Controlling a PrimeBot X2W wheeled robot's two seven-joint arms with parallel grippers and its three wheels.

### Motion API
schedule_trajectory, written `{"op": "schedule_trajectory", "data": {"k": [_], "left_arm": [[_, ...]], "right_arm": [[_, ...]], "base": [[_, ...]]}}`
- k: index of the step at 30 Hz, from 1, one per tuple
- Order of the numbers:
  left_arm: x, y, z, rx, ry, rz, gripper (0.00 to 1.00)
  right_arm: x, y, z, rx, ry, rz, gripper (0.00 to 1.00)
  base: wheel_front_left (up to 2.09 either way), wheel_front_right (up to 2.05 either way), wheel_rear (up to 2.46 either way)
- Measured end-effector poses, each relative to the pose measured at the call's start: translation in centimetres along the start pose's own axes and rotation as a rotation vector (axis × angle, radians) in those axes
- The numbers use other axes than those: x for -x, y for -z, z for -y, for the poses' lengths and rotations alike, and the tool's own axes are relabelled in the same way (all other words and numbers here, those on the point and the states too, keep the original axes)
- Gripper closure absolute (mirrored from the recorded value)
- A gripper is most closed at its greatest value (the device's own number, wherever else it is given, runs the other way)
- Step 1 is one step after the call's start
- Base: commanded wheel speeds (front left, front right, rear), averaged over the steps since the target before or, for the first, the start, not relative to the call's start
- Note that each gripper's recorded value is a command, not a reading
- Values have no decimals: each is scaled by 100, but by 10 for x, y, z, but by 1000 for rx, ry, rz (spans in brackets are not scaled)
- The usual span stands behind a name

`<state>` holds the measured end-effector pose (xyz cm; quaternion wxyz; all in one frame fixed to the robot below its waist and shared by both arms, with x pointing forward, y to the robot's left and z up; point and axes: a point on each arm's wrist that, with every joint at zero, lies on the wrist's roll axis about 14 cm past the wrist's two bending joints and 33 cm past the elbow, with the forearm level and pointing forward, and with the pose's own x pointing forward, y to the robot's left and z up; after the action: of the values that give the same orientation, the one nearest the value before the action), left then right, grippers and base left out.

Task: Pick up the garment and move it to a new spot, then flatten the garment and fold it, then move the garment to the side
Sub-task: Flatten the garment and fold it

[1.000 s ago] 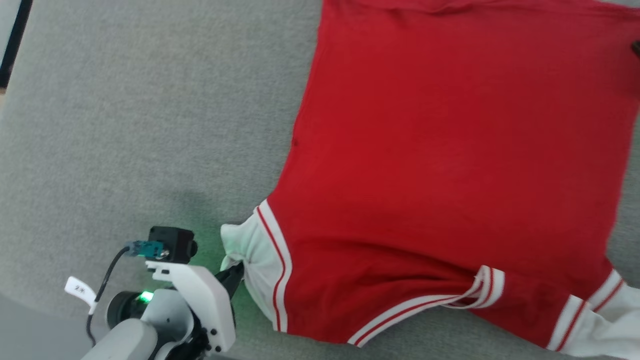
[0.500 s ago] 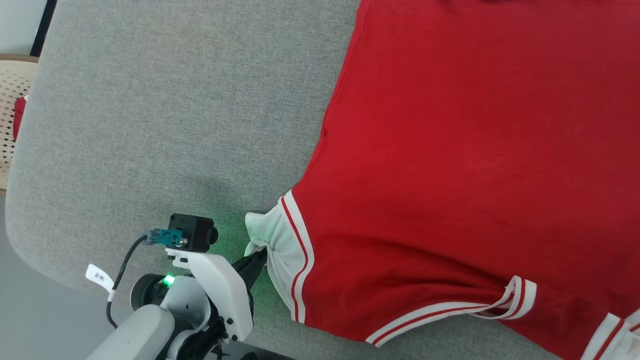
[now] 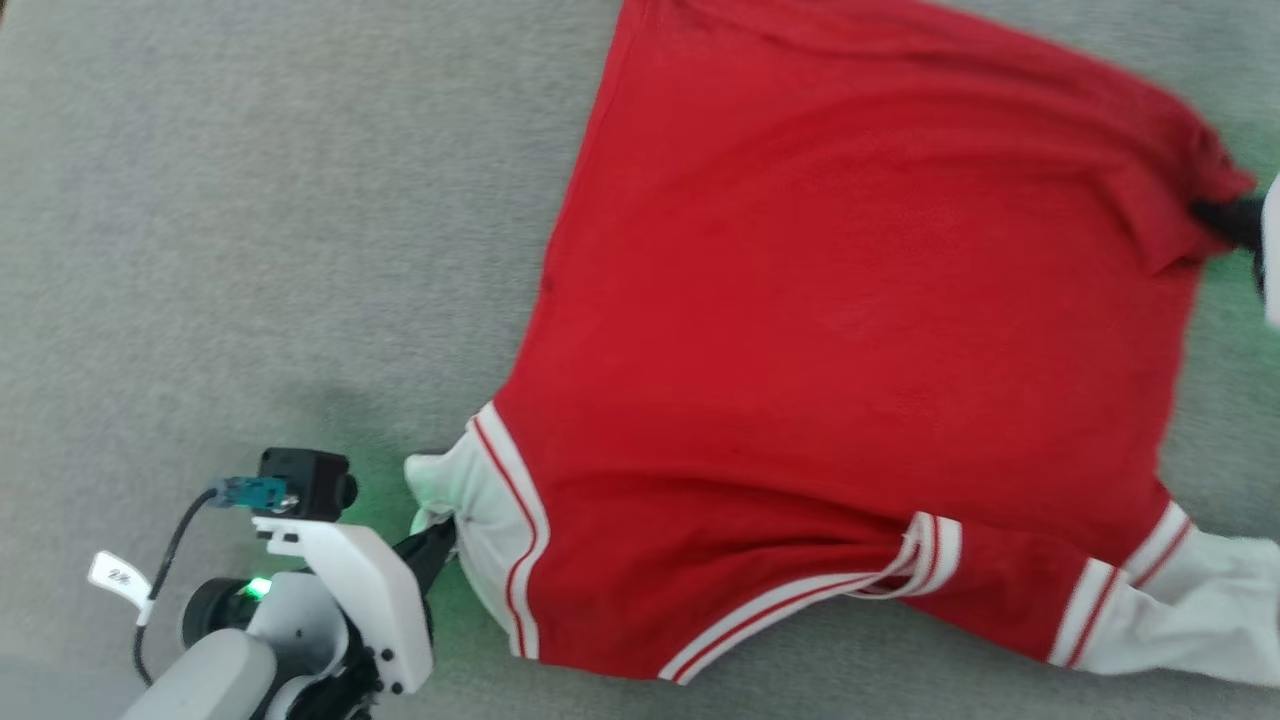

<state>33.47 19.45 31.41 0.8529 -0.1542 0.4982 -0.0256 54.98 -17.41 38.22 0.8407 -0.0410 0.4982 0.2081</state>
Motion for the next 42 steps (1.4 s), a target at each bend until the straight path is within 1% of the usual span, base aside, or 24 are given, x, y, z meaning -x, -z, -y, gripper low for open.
{"op": "schedule_trajectory", "data": {"k": [5,9,13,15,18,20,22,23,25,26,29,32,37,39,42], "left_arm": [[-1,-5,3,-30,5,-5,100],[-2,-8,8,-52,11,-10,100],[-3,-13,16,-72,24,-10,100],[-2,-15,18,-77,28,-9,100],[-3,-16,19,-76,30,-8,100],[-3,-16,20,-74,29,-9,100],[-4,-17,20,-73,30,-8,100],[-4,-18,20,-71,30,-8,100],[-4,-18,20,-70,31,-6,100],[-4,-19,20,-68,31,-4,100],[-2,-22,21,-61,36,12,100],[1,-25,22,-52,41,36,100],[8,-31,23,-39,47,79,100],[11,-33,24,-31,50,94,100],[14,-35,24,-26,53,110,100]], "right_arm": [[34,37,-5,19,-19,-7,100],[58,71,-18,-2,-61,-23,100],[79,109,-24,-56,-77,-62,100],[84,130,-29,-91,-82,-87,100],[81,161,-43,-148,-109,-140,100],[77,173,-51,-178,-121,-157,100],[71,179,-53,-179,-108,-162,100],[67,180,-55,-180,-111,-156,89],[60,180,-52,-188,-90,-127,25],[58,180,-51,-180,-82,-119,0],[55,173,-54,-178,-89,-76,0],[60,157,-54,-168,-90,-7,0],[84,111,-40,-102,-37,157,0],[92,93,-44,-63,-36,217,0],[103,55,-51,11,-35,333,0]], "base": [[0,0,0],[0,0,0],[0,0,0],[0,0,0],[0,0,0],[0,0,0],[0,0,0],[0,0,0],[0,0,0],[0,0,0],[0,0,0],[0,0,0],[0,0,0],[0,0,0],[0,0,0]]}}
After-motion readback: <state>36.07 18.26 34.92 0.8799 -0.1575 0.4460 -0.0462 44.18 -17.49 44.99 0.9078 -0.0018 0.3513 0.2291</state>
